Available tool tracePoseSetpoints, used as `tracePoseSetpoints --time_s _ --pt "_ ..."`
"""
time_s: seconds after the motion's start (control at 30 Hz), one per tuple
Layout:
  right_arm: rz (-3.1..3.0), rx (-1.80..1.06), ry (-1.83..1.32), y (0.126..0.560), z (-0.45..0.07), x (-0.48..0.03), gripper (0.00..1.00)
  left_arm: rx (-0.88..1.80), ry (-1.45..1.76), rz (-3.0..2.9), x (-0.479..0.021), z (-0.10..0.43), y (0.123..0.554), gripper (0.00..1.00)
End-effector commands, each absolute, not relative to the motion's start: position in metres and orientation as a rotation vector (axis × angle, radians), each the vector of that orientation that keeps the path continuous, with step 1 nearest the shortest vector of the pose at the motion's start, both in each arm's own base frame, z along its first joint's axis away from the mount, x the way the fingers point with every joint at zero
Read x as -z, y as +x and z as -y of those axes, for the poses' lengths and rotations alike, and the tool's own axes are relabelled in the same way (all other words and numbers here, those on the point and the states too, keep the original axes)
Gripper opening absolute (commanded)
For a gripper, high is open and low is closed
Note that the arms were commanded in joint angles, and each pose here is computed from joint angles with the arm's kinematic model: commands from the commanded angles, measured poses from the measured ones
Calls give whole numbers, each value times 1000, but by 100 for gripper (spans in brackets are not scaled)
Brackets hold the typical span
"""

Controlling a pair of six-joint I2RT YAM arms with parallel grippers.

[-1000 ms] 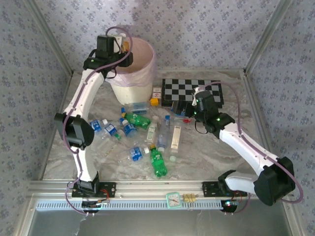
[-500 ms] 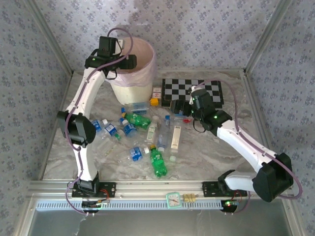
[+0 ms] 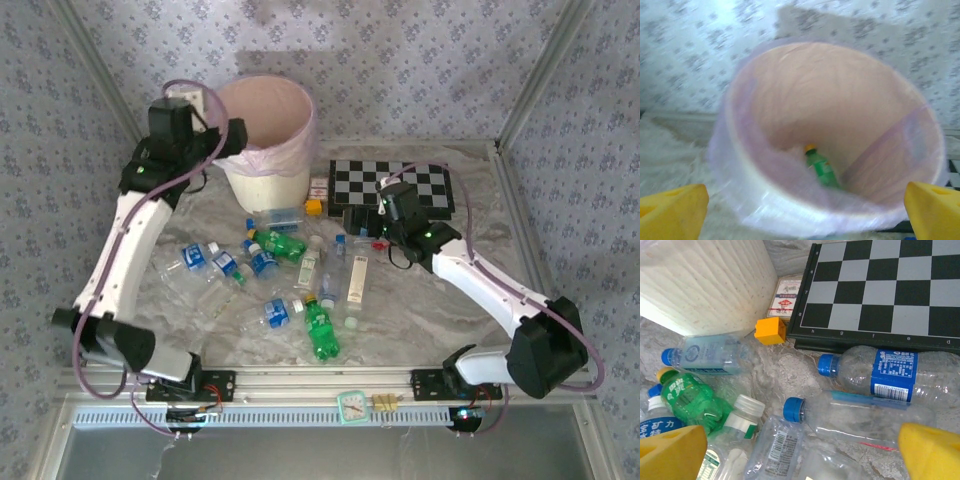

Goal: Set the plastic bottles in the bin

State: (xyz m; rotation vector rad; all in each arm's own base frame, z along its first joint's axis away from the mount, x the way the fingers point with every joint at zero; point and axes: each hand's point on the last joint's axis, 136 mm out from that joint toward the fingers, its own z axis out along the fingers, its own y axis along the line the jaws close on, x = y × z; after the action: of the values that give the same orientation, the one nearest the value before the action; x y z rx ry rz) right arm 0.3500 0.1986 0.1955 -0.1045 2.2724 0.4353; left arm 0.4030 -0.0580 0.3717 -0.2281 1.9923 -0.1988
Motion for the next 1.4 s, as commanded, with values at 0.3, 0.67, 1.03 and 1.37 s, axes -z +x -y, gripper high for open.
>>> tracePoseSetpoints --time_s 0.3,0.67,1.03,1.37 --pt "-2280 -391 -135 363 -201 -195 100 181 -1263 -1819 -238 -82 308 100" --pt "-2313 -370 -121 361 -198 -186 100 225 -1860 -1789 -121 -79 297 100" --pt "-2330 -343 -121 357 -196 -185 100 261 -2048 -1766 -63 -71 328 100" --pt "-2332 -305 -118 354 -191 -188 100 281 -2126 -1830 -27 -62 349 96"
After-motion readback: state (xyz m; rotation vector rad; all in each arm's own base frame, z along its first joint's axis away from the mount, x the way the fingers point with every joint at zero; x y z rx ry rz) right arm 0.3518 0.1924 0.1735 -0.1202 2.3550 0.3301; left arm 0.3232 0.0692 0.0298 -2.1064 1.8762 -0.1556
